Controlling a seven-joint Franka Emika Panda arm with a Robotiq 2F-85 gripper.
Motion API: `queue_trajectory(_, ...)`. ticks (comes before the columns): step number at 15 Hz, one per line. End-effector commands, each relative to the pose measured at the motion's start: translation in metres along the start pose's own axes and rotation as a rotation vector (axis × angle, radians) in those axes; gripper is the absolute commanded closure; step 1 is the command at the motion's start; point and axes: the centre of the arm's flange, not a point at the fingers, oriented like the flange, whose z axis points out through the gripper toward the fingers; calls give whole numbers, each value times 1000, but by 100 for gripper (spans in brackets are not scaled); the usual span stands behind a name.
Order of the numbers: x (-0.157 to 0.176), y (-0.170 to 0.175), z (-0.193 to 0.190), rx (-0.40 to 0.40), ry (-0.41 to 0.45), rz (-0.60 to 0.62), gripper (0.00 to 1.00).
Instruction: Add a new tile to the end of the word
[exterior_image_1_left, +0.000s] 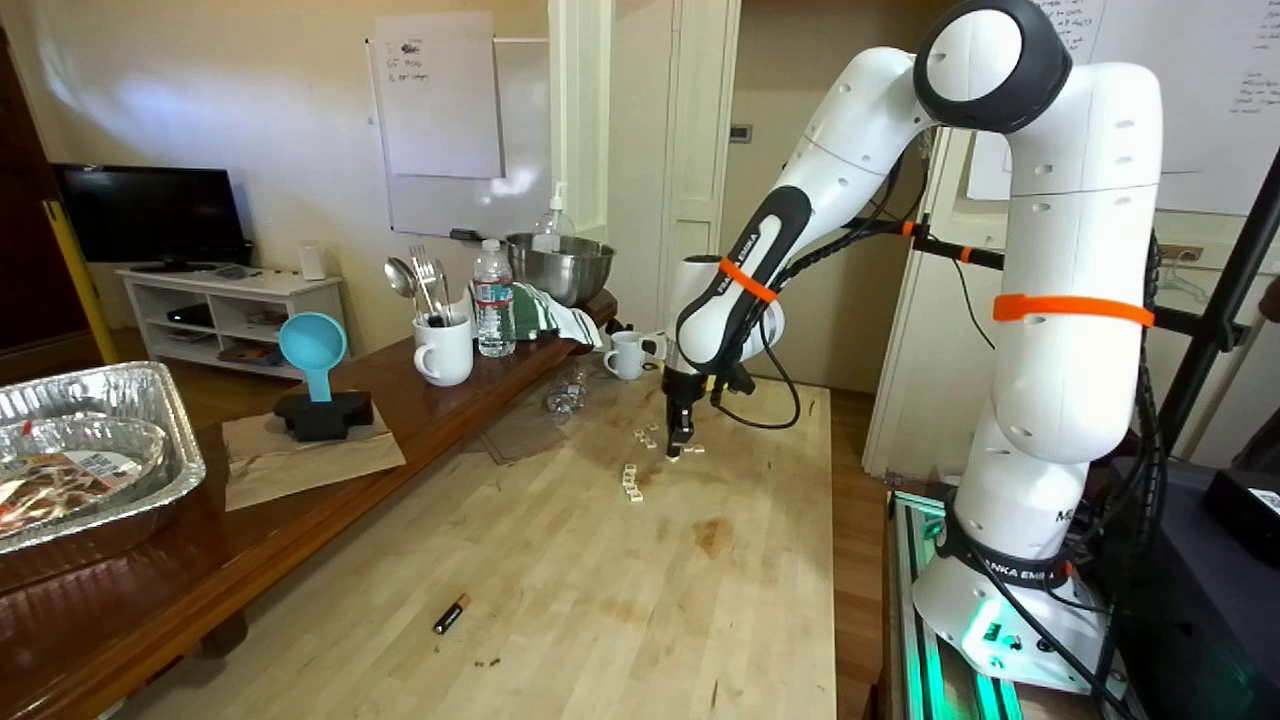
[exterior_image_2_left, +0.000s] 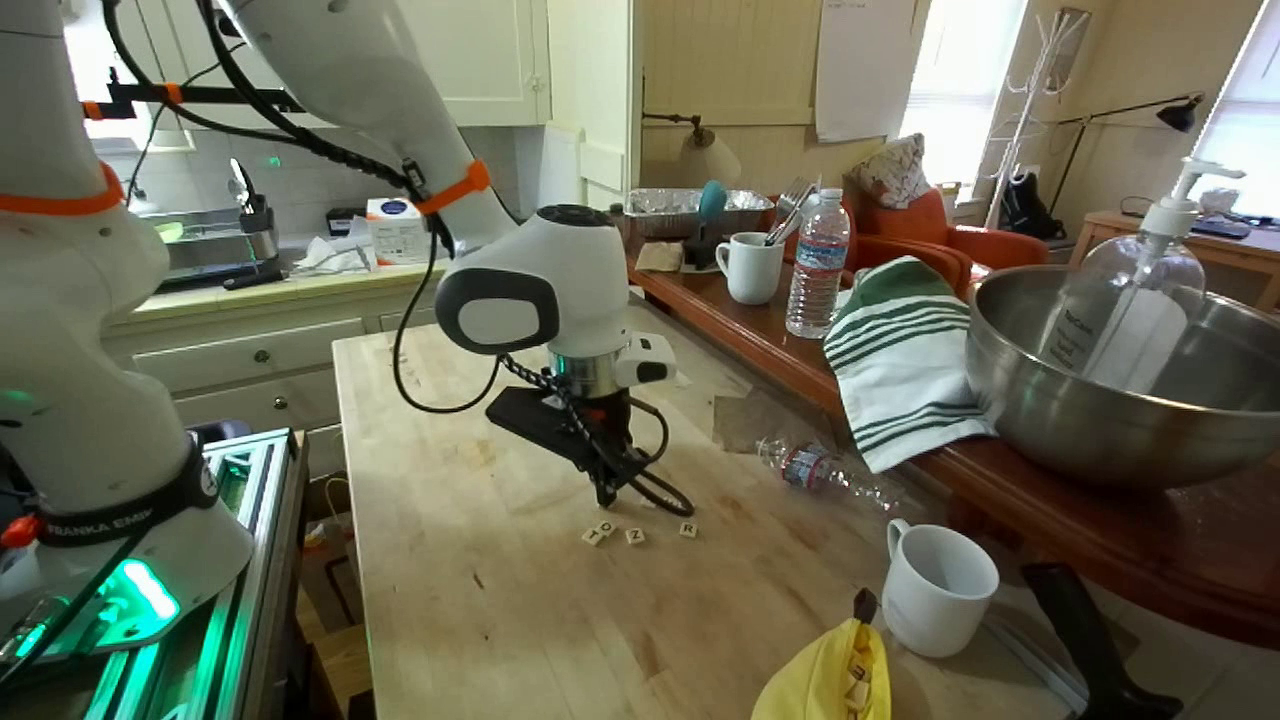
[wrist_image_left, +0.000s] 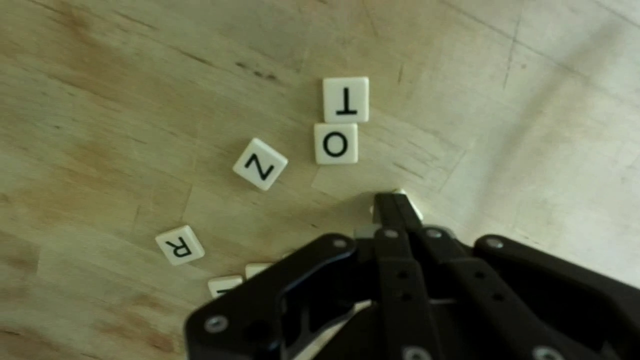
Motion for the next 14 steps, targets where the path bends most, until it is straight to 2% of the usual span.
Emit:
queue_trajectory(1, -6, 0, 1, 0, -41, 9, 100)
queue_trajectory(7, -19, 14, 1, -38, -93, 32, 100)
queue_trajectory(14, -3, -3, -11, 20, 6, 13, 100)
